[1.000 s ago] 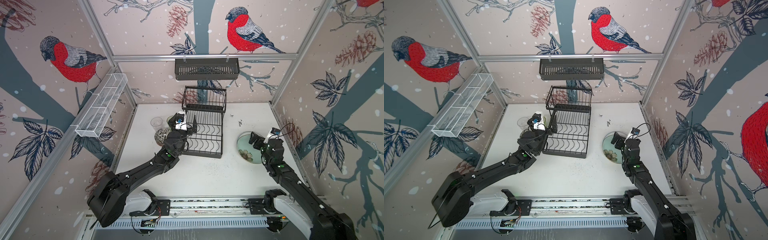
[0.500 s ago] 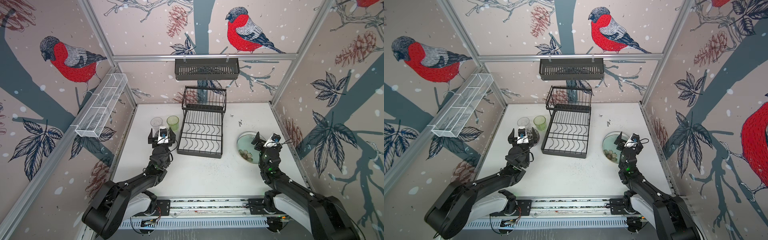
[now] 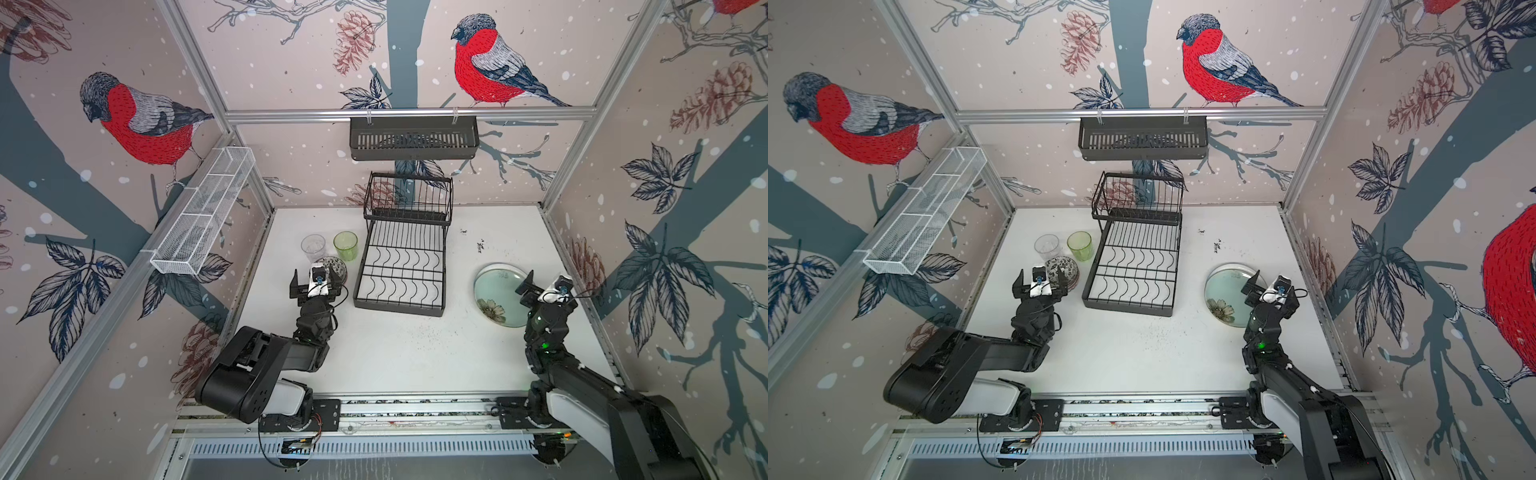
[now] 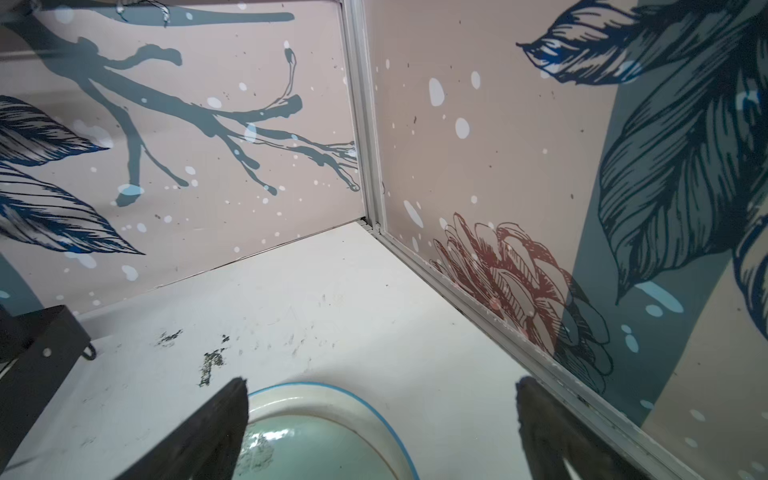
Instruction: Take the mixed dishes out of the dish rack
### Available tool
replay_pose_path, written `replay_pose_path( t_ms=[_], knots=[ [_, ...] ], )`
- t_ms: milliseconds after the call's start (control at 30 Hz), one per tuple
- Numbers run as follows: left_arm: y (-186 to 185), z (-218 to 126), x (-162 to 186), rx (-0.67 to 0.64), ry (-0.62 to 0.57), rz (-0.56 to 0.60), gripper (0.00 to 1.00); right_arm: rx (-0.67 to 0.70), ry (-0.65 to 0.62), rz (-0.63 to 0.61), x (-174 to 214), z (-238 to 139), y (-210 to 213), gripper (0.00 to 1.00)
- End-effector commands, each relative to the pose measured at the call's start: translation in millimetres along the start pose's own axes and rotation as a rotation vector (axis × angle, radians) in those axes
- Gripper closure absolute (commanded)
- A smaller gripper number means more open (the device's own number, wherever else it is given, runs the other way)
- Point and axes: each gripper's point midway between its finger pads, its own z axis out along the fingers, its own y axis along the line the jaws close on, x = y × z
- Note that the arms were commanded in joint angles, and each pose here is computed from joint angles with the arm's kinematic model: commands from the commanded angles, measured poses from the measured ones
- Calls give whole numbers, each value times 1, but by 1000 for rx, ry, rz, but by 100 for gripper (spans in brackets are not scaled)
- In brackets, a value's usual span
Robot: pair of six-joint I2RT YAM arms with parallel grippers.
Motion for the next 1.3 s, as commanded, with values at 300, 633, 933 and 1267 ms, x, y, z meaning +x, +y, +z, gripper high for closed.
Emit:
replay_pose_path(
  t_ms=[300,633,933,1267],
  knots=[
    [-3,2,-9,17,-31,-21,2,-14,1,-48,-3,31,21,0],
    [-14,16,18,73,47,-11,2,-24,74,-107,21,46,32,0],
    [7,13,31,77,32,-140,2,-66,100,-80,33,52,29,0],
    [23,40,51,-16,145,-192,2,-150,105,-111,44,51,42,0]
  ],
)
